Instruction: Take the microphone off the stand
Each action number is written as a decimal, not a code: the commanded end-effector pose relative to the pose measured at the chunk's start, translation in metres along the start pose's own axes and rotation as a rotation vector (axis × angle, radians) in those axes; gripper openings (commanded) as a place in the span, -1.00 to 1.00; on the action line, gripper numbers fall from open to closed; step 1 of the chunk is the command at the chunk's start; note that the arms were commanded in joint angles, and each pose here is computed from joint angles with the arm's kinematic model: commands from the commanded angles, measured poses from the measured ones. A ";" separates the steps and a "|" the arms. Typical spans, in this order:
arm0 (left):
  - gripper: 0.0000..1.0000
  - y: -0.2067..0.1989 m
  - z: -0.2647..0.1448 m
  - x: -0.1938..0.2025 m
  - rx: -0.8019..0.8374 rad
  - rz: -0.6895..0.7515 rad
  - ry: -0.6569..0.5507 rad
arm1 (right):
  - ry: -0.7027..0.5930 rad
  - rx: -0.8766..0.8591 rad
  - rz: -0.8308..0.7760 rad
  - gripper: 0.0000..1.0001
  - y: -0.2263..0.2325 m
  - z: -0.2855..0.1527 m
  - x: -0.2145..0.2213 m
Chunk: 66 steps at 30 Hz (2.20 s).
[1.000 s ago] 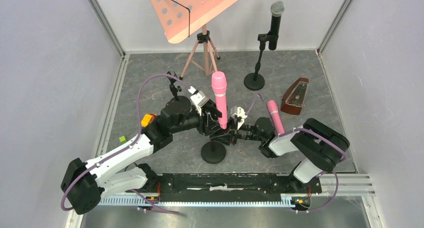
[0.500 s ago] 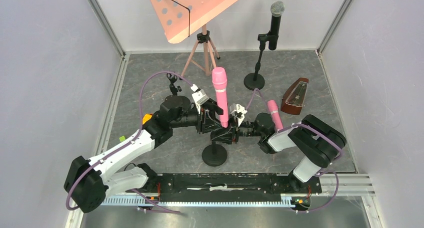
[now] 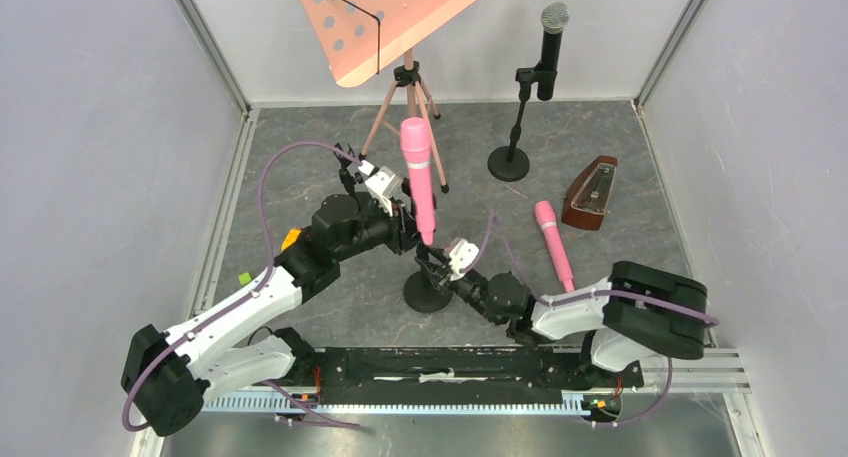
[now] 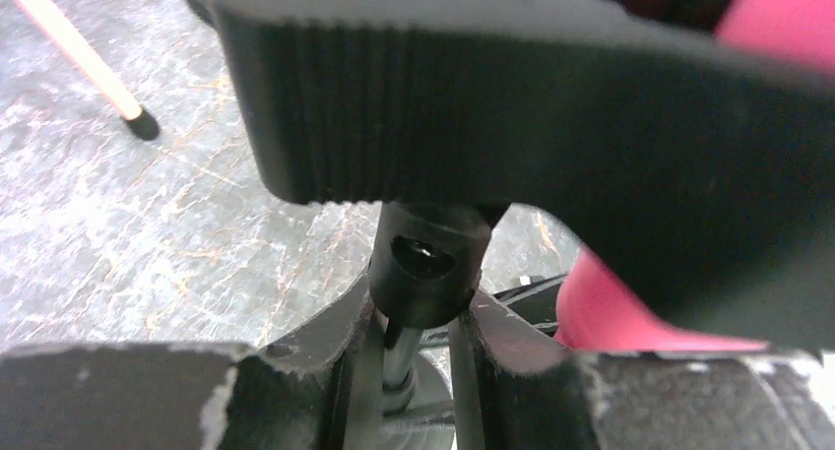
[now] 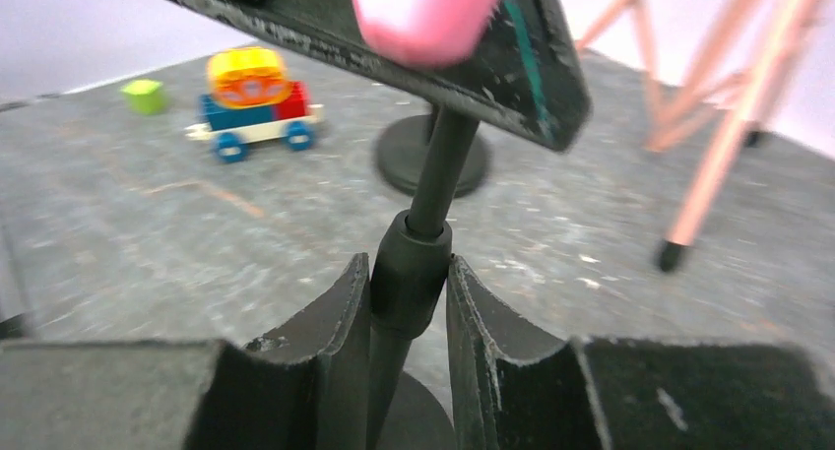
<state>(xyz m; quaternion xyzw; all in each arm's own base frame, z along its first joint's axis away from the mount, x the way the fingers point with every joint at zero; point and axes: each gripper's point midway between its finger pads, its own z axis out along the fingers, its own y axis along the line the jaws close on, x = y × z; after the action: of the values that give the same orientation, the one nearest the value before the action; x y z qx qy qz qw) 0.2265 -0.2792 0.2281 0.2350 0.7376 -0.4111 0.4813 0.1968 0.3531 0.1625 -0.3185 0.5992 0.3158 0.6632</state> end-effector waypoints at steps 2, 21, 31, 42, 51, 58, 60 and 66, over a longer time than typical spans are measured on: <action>-0.96 0.010 -0.003 -0.025 -0.128 -0.093 -0.095 | -0.094 0.521 -0.209 -1.00 -0.052 -0.012 -0.041; -0.24 -0.006 -0.004 -0.016 -0.030 -0.023 -0.076 | -0.146 -0.321 0.211 -1.00 0.021 0.003 -0.035; 0.28 -0.012 -0.008 -0.001 0.033 0.009 -0.053 | -0.136 -0.564 0.218 -1.00 0.030 -0.007 -0.033; 0.27 -0.020 -0.018 0.027 0.105 0.023 0.001 | -0.124 -0.656 0.175 -1.00 0.018 -0.009 -0.032; -0.72 -0.017 -0.015 0.030 0.108 -0.019 -0.060 | -0.057 -0.542 0.011 -1.00 -0.007 0.005 -0.006; -0.92 -0.009 -0.014 0.033 0.076 0.002 -0.098 | -0.088 -0.355 -0.014 -1.00 -0.033 -0.002 -0.002; -0.92 -0.012 -0.013 0.032 0.083 0.013 -0.112 | -0.099 -0.291 -0.012 -1.00 -0.039 -0.006 -0.002; -0.96 -0.018 -0.014 0.039 0.048 0.083 -0.136 | -0.063 -0.192 -0.025 -0.71 -0.046 -0.011 0.003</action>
<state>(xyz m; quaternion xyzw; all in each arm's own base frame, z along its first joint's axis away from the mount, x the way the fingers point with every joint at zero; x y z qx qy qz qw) 0.1968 -0.2746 0.1916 0.2428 0.7056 -0.4207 0.5160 0.1932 0.3342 0.1471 -0.4211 0.5271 0.4530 0.5827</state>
